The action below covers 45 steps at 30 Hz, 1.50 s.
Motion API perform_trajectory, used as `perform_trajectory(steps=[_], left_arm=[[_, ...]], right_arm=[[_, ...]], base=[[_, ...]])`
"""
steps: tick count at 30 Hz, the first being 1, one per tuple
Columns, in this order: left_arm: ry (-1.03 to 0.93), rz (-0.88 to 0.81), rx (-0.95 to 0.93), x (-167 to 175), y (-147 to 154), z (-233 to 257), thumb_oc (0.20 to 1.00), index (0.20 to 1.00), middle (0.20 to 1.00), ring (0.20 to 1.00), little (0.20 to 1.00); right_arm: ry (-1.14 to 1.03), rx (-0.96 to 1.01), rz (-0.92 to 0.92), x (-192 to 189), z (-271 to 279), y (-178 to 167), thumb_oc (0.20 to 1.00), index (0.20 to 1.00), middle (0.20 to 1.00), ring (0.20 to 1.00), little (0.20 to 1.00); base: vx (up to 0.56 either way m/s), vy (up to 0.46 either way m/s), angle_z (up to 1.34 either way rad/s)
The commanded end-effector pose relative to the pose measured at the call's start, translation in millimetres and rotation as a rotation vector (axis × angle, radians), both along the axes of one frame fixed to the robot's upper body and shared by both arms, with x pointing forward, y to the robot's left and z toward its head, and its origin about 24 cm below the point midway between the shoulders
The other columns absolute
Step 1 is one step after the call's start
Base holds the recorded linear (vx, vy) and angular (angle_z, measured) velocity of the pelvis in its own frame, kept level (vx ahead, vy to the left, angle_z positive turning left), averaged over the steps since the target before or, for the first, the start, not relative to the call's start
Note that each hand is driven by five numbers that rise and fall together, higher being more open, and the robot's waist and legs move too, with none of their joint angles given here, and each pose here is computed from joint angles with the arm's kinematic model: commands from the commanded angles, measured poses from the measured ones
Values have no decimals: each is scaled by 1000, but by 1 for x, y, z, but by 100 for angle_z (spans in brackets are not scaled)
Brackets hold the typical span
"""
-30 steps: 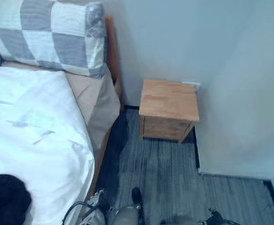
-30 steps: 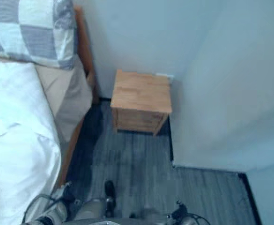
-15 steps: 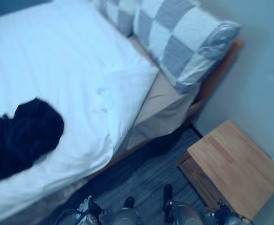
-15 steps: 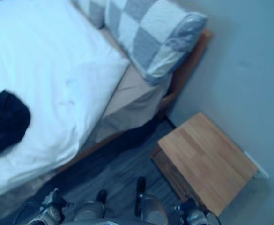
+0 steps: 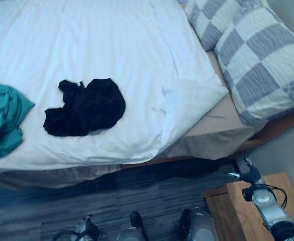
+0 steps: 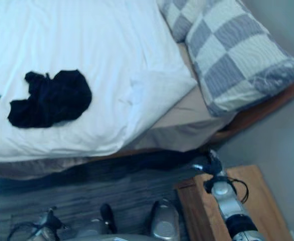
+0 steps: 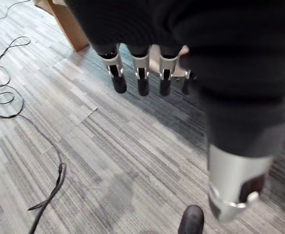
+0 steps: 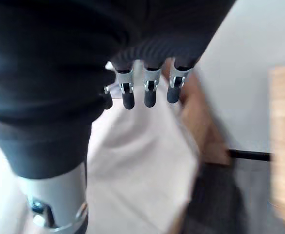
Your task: Tidy up the quilt and then pick up the clothes from the bed and put them into the laundry hamper.
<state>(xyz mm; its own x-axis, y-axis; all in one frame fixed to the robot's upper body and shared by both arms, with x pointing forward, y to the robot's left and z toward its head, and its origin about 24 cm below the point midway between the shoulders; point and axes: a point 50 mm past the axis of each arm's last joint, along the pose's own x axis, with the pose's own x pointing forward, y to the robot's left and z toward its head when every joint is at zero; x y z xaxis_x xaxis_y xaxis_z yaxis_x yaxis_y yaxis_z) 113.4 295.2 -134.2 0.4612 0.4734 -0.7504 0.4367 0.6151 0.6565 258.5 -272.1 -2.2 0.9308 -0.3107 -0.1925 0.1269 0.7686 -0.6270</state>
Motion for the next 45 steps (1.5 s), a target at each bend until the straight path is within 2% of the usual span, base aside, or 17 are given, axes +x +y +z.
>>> perform_trajectory(steps=[1,3,7,13,17,18,19,20,26,29,30,31,34,36,37,40,45], left_arm=[[-32,-50,18,11,1,5,1000,1000,1000,1000,1000],[-94,-121,35,35,2,15,1000,1000,1000,1000,1000],[-178,-138,7,46,-6,19,1000,1000,1000,1000,1000],[-207,-200,-27,49,-27,15,1000,1000,1000,1000,1000],[-227,-246,-42,55,-38,15,1000,1000,1000,1000,1000],[-232,-274,-45,59,-42,16,1000,1000,1000,1000,1000],[-226,-287,-48,60,-45,15,1000,1000,1000,1000,1000],[-220,-299,-50,60,-47,14,1000,1000,1000,1000,1000],[-225,-272,-63,58,-55,10,1000,1000,1000,1000,1000],[-194,-253,-57,52,-56,6,1000,1000,1000,1000,1000],[-180,-237,-49,49,-52,5,1000,1000,1000,1000,1000],[-168,-216,-39,46,-48,5,1000,1000,1000,1000,1000],[-138,-202,-24,39,-42,3,1000,1000,1000,1000,1000],[-109,-170,-11,30,-36,1,1000,1000,1000,1000,1000],[-107,-171,-10,29,-36,1,1000,1000,1000,1000,1000],[-80,-155,-9,20,-34,-2,1000,1000,1000,1000,1000],[-90,-129,-17,14,-31,-2,1000,1000,1000,1000,1000]], right_arm=[[-268,-128,-18,36,70,-19,1000,1000,1000,1000,1000],[-408,-222,-4,46,117,-28,1000,1000,1000,1000,1000],[-606,-329,132,77,187,4,1000,1000,1000,1000,1000],[-668,-360,220,101,218,37,1000,1000,1000,1000,1000],[-606,-372,244,126,221,57,1000,1000,1000,1000,1000],[-548,-397,232,135,218,58,642,642,642,642,642],[-514,-397,216,138,212,57,347,347,347,347,347],[-483,-411,211,141,208,57,200,200,200,200,200],[-408,-369,187,136,176,52,200,200,200,200,200],[-332,-266,119,103,123,24,200,200,200,200,200],[-313,-249,84,90,109,12,947,947,947,947,947],[-290,-240,46,75,97,-1,1000,1000,1000,1000,1000],[-245,-241,-18,41,73,-21,1000,1000,1000,1000,1000],[-194,-230,-87,0,47,-34,1000,1000,1000,1000,1000],[-192,-229,-88,-1,46,-34,1000,1000,1000,1000,1000],[-103,-129,-225,-51,12,-48,1000,1000,1000,1000,1000],[-77,-169,-382,-83,5,-67,1000,1000,1000,1000,1000]], base=[[160,-204,99],[209,-296,145],[94,-195,72],[55,-114,-5],[-18,-60,3],[-40,-36,7],[-26,-18,9],[0,0,0],[-20,11,5],[-8,19,3],[0,0,0],[0,0,0],[35,24,-12],[49,34,-22],[47,42,-18],[36,68,-18],[22,36,-28]])
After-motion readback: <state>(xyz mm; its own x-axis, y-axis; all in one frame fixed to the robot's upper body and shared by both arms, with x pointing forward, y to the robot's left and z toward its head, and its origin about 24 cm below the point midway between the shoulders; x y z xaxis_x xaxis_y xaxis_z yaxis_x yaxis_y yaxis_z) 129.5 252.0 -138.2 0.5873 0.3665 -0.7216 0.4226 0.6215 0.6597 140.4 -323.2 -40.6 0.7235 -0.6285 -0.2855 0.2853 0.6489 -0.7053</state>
